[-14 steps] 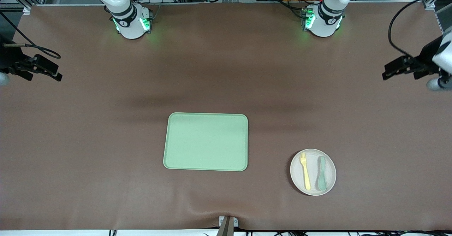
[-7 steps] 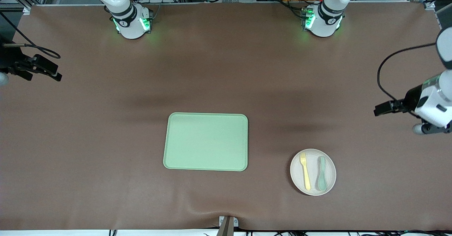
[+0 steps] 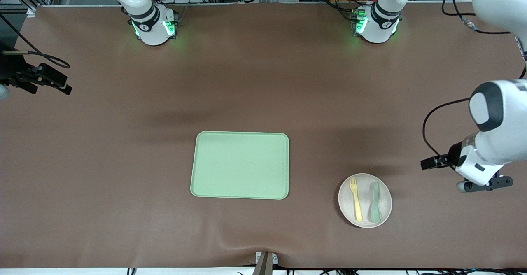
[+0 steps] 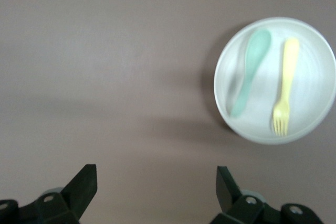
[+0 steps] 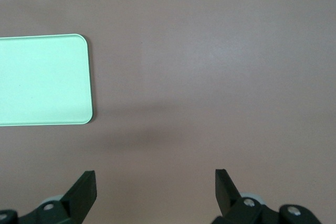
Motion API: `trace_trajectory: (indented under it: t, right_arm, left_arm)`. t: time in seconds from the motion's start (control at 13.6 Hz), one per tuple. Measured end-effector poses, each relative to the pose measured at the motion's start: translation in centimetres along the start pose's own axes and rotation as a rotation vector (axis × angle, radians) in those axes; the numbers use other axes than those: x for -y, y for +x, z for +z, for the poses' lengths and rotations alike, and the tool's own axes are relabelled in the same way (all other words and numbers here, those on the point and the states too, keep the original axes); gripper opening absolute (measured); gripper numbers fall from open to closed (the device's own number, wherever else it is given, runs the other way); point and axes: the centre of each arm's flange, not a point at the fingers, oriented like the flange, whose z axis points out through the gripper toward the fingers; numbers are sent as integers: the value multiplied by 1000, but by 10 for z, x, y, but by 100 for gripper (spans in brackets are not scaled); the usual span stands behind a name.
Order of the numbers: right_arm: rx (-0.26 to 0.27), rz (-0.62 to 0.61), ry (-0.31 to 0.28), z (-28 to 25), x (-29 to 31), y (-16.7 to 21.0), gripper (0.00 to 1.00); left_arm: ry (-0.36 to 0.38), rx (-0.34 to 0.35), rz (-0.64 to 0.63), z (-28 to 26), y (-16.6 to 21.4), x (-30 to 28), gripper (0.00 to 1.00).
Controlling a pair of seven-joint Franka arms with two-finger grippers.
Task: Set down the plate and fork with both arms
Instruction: 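Reach the left gripper down to the rim of the white plate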
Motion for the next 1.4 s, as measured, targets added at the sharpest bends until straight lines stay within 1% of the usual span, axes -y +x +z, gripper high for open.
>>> trace_trajectory:
  t: [0.15,0.29,0.51,0.66,0.96,1.18,1.4]
  right_arm:
    - [2,0,0,1,0,0,100]
    - [3,0,0,2,0,1,100]
    - [4,0,0,2,0,1,100]
    - [5,0,0,2,0,1,100]
    - [4,0,0,3,0,2,100]
    - [4,0,0,3,0,2,100]
    - [4,0,0,3,0,2,100]
  left_arm:
    - [-2,-44,4,33,11,-4,100]
    - [-4,-72,8,56,17,-8,100]
    - [-9,-94,13,74,21,-12,100]
    - [-13,-121,17,87,24,-16,100]
    - [-36,-164,35,125,24,-32,100]
    - [-56,-179,50,154,22,-47,100]
    - [-61,-185,53,172,22,-50,100]
